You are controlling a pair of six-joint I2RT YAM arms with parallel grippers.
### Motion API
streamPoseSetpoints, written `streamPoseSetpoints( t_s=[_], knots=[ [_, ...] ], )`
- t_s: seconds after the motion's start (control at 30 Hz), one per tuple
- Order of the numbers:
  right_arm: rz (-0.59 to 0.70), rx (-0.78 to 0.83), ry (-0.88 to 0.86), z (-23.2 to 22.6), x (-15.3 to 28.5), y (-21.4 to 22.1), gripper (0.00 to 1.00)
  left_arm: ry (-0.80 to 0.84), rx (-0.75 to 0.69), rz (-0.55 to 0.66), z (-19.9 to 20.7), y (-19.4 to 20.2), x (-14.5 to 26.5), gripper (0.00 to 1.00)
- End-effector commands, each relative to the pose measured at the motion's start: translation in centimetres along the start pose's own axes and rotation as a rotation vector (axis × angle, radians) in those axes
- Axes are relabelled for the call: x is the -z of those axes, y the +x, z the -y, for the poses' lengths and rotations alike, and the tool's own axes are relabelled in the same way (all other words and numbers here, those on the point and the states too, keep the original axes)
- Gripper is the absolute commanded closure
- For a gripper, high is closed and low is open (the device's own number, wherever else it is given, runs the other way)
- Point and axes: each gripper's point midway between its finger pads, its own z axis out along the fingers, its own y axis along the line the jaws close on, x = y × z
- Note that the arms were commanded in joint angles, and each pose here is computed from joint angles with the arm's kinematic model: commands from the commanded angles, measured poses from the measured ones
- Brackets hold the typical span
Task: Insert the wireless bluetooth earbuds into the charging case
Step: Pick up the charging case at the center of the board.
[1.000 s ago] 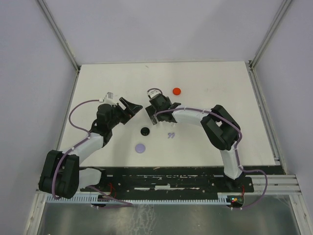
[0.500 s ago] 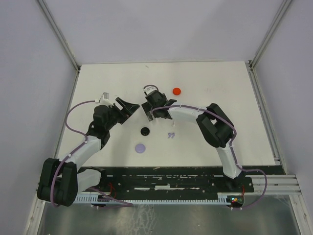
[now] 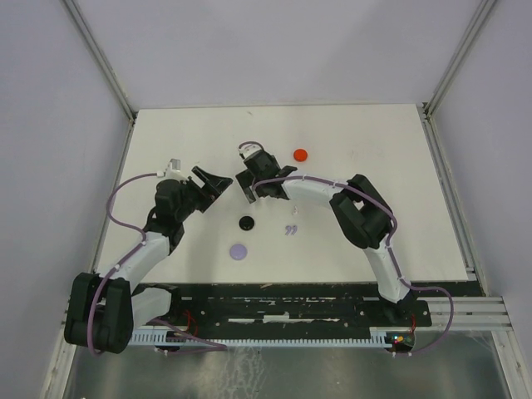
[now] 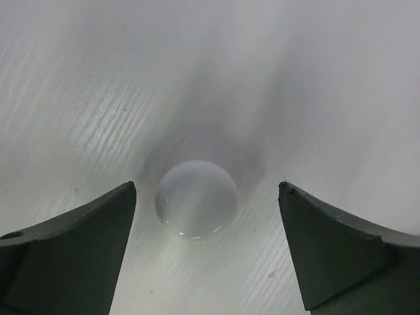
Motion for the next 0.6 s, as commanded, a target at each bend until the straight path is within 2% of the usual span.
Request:
streamPoseSetpoints(
  t_s=[0.0,0.27,0.57],
  knots=[
    [0.083,0.034,-0.063,-0.5,2.8,-2.9,0.02,0.011,-0.012,0.051,0.5,-1.3,0.3,0.09],
    [0.058,0.134,-0.24,-0.5,3.4,-1.6,0.03,0.011,-0.013,0.043,0.4,-1.2,0.3,0.09],
    [0.063,0.171,-0.307,1.3,2.2,-1.5,0.09,0.019,-0.004,0.039,0.4,-1.2,0.1,0.09]
  ],
)
